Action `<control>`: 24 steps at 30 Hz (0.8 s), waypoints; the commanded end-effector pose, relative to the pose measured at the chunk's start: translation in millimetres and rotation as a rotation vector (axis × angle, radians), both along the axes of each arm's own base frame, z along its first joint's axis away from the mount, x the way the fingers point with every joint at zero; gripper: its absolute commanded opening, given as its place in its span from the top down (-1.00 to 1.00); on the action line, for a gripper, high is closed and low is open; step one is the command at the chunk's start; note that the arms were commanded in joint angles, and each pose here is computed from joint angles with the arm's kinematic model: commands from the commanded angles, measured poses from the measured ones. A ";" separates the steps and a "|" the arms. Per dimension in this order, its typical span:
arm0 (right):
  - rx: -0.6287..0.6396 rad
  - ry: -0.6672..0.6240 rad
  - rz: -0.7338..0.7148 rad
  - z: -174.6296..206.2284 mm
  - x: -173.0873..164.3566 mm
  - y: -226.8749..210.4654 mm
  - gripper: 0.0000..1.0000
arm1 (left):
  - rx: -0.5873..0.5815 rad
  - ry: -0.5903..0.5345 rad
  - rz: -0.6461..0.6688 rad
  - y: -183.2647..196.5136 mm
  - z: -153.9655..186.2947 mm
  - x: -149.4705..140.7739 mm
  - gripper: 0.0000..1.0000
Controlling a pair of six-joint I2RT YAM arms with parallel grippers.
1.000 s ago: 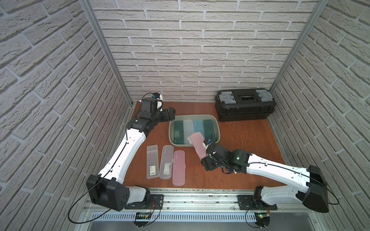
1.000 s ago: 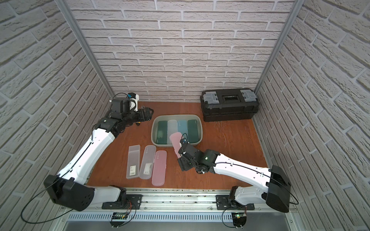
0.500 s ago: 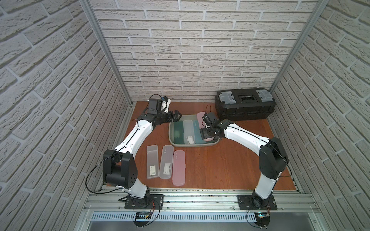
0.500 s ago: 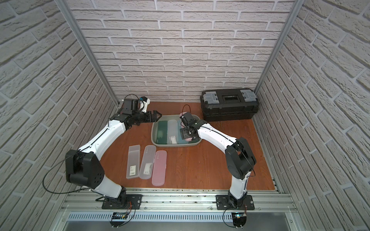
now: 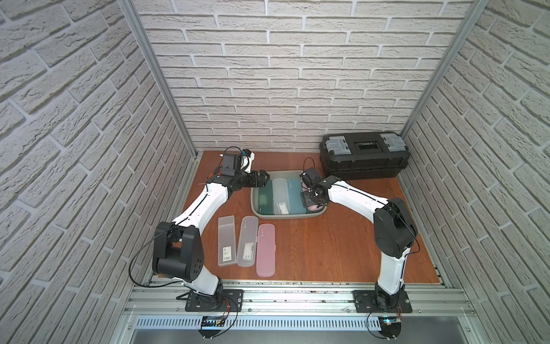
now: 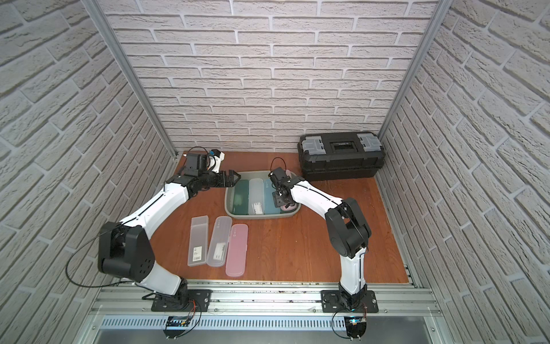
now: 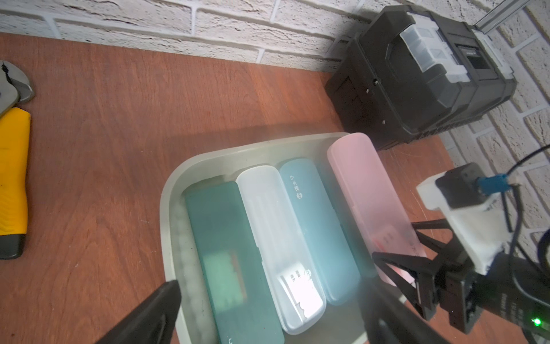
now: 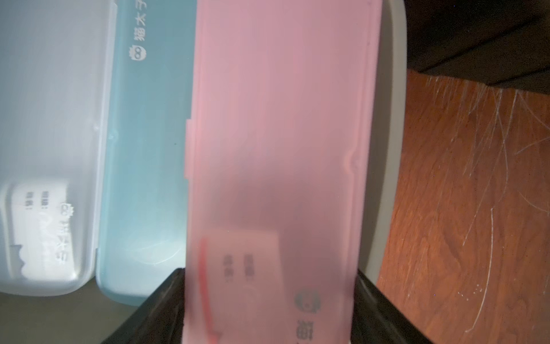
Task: Put the pencil case into the storage box
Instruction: Place the pencil case at the storage box.
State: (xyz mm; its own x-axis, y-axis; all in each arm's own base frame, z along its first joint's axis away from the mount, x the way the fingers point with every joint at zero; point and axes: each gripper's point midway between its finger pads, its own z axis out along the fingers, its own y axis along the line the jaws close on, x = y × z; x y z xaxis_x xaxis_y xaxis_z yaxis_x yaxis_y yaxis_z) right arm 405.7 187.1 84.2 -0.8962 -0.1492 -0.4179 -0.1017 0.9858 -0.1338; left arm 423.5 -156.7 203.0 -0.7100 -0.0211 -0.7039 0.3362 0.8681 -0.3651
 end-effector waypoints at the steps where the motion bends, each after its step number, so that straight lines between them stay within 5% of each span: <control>1: -0.016 -0.032 -0.045 -0.2 6.0 -5.2 -0.16 | -0.010 -0.071 -0.014 -4.1 17.7 2.8 -0.97; 3: -0.021 -0.032 -0.057 -0.7 6.3 -6.2 -0.46 | -0.010 -0.071 -0.016 -4.9 17.9 2.9 -0.97; 7: -0.025 -0.047 -0.064 3.7 6.8 -7.3 -0.73 | -0.008 -0.066 -0.018 -6.0 16.7 2.8 -0.97; 18: 0.005 -0.152 -0.050 53.7 13.0 -5.9 -0.82 | 0.011 -0.064 -0.007 -3.1 12.7 4.1 -0.97; 24: 0.122 -0.203 -0.033 75.3 -5.7 16.8 -0.80 | 0.069 -0.085 0.009 4.5 9.7 3.6 -0.97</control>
State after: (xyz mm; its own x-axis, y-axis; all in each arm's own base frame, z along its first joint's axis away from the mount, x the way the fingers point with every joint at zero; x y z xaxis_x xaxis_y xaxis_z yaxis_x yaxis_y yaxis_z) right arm 407.4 188.3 131.0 -0.8380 -0.1073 -0.5351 -0.0523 0.9918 -0.1169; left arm 425.7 -156.6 203.4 -0.6941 -0.0023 -0.7198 0.3426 0.8784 -0.3332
